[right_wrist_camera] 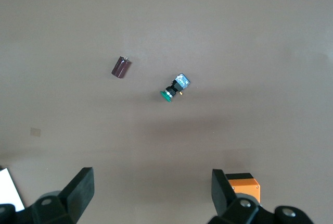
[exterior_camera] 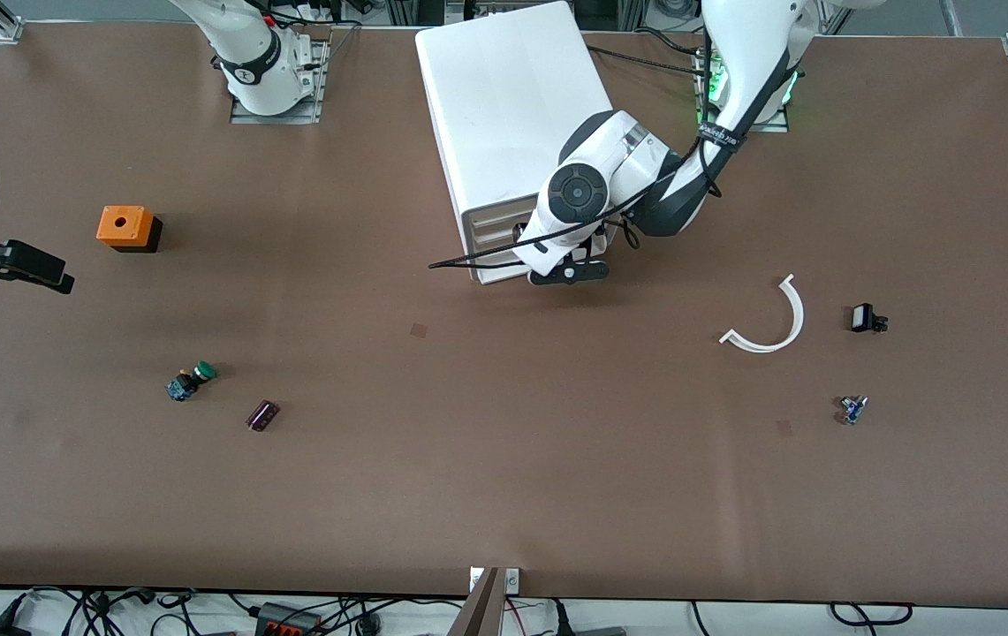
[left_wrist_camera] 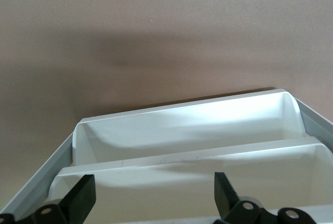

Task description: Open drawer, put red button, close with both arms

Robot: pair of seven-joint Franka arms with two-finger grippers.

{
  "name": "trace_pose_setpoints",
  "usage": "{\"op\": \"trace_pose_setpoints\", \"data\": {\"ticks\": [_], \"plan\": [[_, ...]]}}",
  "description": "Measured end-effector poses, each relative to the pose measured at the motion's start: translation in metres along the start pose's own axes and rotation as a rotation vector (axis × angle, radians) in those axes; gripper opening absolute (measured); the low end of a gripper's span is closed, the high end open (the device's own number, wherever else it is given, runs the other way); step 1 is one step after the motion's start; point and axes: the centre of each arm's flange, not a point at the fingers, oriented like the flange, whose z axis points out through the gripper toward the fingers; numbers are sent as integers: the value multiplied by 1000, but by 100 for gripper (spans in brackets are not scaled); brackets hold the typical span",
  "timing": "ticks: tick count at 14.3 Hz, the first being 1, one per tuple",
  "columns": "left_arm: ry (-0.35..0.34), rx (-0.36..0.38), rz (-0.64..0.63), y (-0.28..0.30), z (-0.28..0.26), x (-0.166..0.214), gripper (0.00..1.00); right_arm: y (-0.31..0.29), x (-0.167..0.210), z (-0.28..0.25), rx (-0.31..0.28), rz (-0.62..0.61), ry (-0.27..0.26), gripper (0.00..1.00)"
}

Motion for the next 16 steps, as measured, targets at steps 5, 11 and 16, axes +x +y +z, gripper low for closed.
{"op": "trace_pose_setpoints", "data": {"ticks": [5,11,16], "plan": [[30,-37,-37,-13,-33,21,100,3,-21,2,-32,-40,-3,100],[183,-2,-111,-127,-156,112,100,6,-60,19,-25,-43,24,100],[136,39,31,-252,-229,135,100,7,-72,13,-24,-43,42,100]]}}
